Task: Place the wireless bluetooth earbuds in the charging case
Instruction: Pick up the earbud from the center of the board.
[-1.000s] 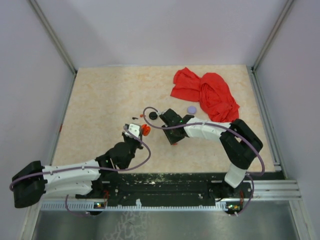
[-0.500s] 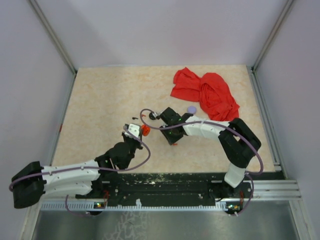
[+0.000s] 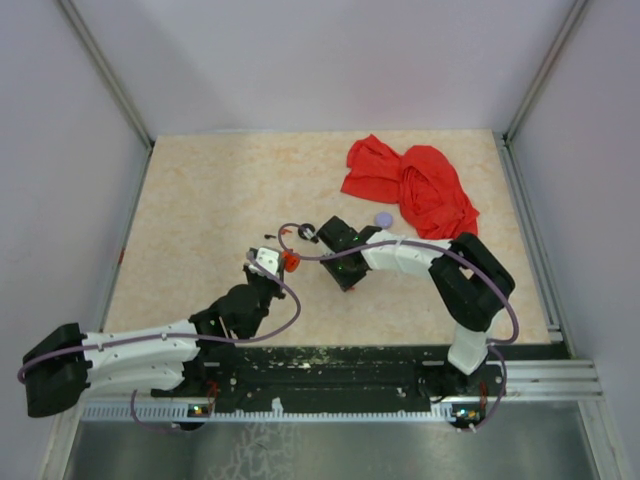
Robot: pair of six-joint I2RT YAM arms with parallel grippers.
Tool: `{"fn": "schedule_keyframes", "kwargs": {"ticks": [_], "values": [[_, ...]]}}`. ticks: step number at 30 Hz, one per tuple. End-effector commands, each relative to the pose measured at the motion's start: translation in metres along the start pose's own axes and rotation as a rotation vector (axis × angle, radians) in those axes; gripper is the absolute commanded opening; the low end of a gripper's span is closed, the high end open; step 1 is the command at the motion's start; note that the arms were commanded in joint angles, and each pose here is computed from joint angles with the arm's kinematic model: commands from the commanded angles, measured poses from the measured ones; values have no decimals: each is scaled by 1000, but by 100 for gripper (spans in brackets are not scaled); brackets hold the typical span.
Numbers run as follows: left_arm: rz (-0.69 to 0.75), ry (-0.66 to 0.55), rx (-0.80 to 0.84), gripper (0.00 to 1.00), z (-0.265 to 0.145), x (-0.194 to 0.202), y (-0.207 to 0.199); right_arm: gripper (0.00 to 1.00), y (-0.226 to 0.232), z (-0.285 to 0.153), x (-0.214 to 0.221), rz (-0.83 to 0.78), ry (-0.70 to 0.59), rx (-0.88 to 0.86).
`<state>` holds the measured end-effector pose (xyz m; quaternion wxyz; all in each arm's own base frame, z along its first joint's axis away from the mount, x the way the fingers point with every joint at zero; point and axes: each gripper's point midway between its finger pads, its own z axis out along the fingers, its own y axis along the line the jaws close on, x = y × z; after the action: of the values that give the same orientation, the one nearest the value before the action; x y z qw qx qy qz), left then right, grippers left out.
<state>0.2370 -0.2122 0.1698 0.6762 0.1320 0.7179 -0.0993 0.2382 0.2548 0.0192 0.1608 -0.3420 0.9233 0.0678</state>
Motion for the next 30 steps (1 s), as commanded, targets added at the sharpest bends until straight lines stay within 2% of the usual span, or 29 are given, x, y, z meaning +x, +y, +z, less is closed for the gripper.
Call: {"fn": "schedule_keyframes", "kwargs": {"ticks": [1,4,8,12,23,30], "values": [[-35,-36,12,1,1,-18,-4,25,-1,-3,-19,-13,-43,18],[-32,-33,12,1,1,-17,-5,23,-1,-2,-21,-9,-46,18],[-33,-35,14,1,1,-18,-5,15,0,-4,-21,-7,-53,14],[-38,-34,16,1,1,-17,-5,11,6,-17,-31,-5,-120,-22],[-111,-41,60,0,2,-16,-4,11,26,-97,-81,-20,-474,-191],[-158,-36,165,0,4,-12,-3,10,41,-154,-108,-51,-717,-319]]}}
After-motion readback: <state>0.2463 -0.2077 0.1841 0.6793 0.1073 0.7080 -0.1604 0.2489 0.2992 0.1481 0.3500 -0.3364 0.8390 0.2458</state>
